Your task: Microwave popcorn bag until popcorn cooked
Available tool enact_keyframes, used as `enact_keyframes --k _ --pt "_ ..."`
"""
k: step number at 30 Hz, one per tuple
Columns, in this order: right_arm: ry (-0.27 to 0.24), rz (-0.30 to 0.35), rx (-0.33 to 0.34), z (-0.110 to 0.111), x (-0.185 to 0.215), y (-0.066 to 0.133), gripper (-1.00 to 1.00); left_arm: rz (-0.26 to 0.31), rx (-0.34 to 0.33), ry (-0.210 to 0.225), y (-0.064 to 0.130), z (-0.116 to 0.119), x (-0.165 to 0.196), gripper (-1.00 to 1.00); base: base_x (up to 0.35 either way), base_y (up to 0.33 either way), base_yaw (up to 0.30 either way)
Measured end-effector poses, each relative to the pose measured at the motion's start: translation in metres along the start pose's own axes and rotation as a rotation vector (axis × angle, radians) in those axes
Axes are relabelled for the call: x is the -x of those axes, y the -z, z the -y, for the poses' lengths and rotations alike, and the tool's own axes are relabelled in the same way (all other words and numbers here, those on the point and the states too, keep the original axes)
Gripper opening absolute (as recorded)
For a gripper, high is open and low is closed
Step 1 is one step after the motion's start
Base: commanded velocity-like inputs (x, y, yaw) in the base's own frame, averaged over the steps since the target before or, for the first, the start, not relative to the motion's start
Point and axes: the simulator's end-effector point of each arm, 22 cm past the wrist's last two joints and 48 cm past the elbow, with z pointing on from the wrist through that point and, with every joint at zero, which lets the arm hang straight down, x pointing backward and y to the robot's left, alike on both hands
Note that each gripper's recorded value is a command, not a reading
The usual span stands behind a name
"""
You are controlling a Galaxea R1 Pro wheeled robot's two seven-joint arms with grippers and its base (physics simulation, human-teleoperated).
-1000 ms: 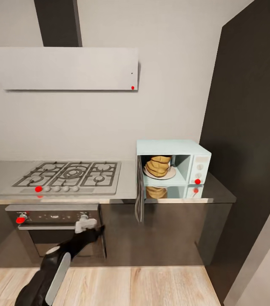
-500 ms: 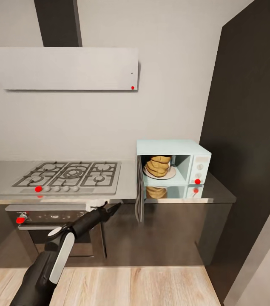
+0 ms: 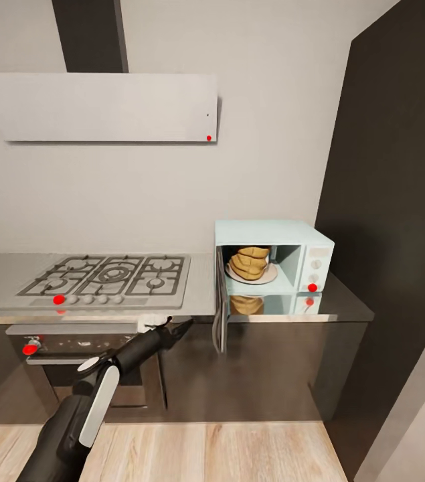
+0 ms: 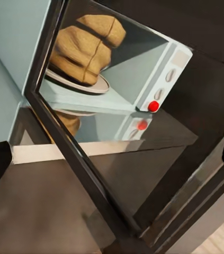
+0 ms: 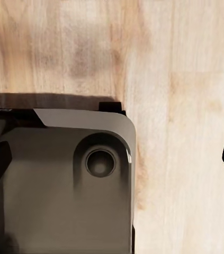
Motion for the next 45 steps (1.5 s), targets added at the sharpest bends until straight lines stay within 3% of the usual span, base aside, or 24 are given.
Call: enact_keyframes --k 10,15,18,19,20,45 --pt "0.0 0.0 0.0 0.0 0.0 0.0 1.0 0.002 0.001 0.001 -0.001 0.0 0.0 1.0 0.207 0.0 0.0" --pt "-0.01 0.001 -0.002 0.0 0.001 0.0 1.0 -0.014 -0.039 -0.013 -0.003 0.013 -0.005 1.0 0.007 0.0 -0.065" --pt "-0.012 0.002 -0.001 0.0 0.001 0.0 1.0 -0.024 -0.068 -0.023 -0.005 0.023 -0.008 1.0 0.001 0.0 -0.157" --pt "-0.012 0.003 -0.002 0.0 0.002 0.0 1.0 -0.062 -0.149 -0.043 -0.012 0.053 -0.022 1.0 0.0 0.0 -0.178" --pt "-0.012 0.004 -0.002 0.0 0.002 0.0 1.0 -0.075 -0.169 -0.05 -0.014 0.061 -0.027 1.0 0.0 0.0 -0.179" --pt "-0.011 0.029 -0.002 0.0 0.012 0.001 1.0 -0.026 -0.161 -0.086 -0.012 0.066 -0.011 1.0 0.0 0.0 -0.18"
